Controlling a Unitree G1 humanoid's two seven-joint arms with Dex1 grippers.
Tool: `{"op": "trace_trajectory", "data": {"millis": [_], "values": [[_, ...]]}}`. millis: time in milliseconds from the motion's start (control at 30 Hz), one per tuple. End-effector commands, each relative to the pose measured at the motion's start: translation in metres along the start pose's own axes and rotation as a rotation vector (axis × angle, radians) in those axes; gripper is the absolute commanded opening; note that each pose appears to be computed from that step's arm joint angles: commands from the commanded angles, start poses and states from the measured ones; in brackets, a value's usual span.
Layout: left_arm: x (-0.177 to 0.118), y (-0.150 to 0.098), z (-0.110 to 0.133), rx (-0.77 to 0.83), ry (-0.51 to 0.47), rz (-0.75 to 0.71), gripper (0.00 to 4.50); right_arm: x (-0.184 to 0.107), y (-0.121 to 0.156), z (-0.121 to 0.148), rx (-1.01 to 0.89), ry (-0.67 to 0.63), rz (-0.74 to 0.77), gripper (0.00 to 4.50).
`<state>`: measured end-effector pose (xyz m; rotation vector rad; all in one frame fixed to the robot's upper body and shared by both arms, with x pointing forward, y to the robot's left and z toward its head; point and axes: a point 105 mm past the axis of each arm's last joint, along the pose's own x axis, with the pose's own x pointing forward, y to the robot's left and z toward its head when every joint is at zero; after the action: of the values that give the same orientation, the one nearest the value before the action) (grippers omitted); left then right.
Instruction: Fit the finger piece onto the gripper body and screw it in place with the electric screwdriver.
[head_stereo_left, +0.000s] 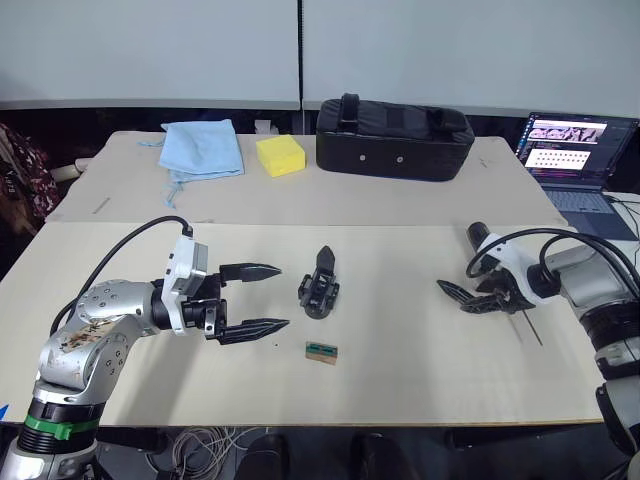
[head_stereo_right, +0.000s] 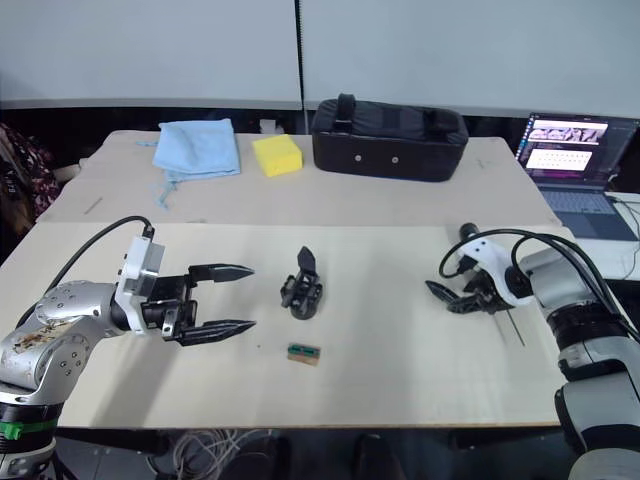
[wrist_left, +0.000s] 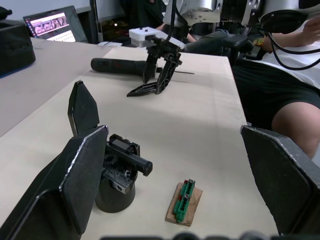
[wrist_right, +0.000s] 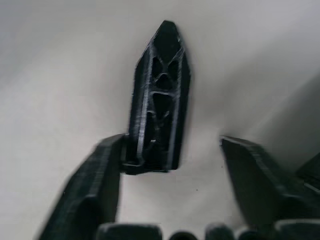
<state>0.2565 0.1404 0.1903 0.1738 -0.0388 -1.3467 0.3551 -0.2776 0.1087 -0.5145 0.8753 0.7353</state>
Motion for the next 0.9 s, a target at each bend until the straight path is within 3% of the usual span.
{"op": "trace_trajectory", "data": {"millis": [33, 100, 200, 400, 533, 633, 733, 900], "values": [[-0.001, 0.001, 0.010, 0.036, -0.027, 0.007, 4.50, 0.007, 0.011, 0.000, -0.009, -0.015, 0.053, 1.69], [0.000, 0.003, 0.012, 0.032, -0.043, 0.015, 4.50, 0.004, 0.014, 0.005, -0.033, -0.055, 0.054, 1.11], [0.001, 0.007, 0.020, 0.012, -0.098, 0.050, 4.50, -0.012, 0.020, 0.019, -0.095, -0.175, 0.034, 1.12], [0.011, 0.034, 0.044, -0.133, -0.297, 0.218, 4.50, -0.066, 0.053, 0.093, -0.269, -0.677, -0.178, 1.12], [0.034, 0.053, 0.062, -0.221, -0.413, 0.275, 4.50, -0.090, 0.093, 0.149, -0.358, -0.977, -0.334, 1.12], [0.050, 0.062, 0.074, -0.303, -0.500, 0.285, 4.50, -0.094, 0.116, 0.171, -0.459, -1.058, -0.405, 1.12], [0.071, 0.060, 0.083, -0.349, -0.525, 0.225, 4.50, -0.094, 0.134, 0.188, -0.505, -1.124, -0.432, 1.12], [0.091, 0.068, 0.088, -0.391, -0.569, 0.219, 4.50, -0.086, 0.139, 0.195, -0.515, -1.138, -0.445, 1.12]]}}
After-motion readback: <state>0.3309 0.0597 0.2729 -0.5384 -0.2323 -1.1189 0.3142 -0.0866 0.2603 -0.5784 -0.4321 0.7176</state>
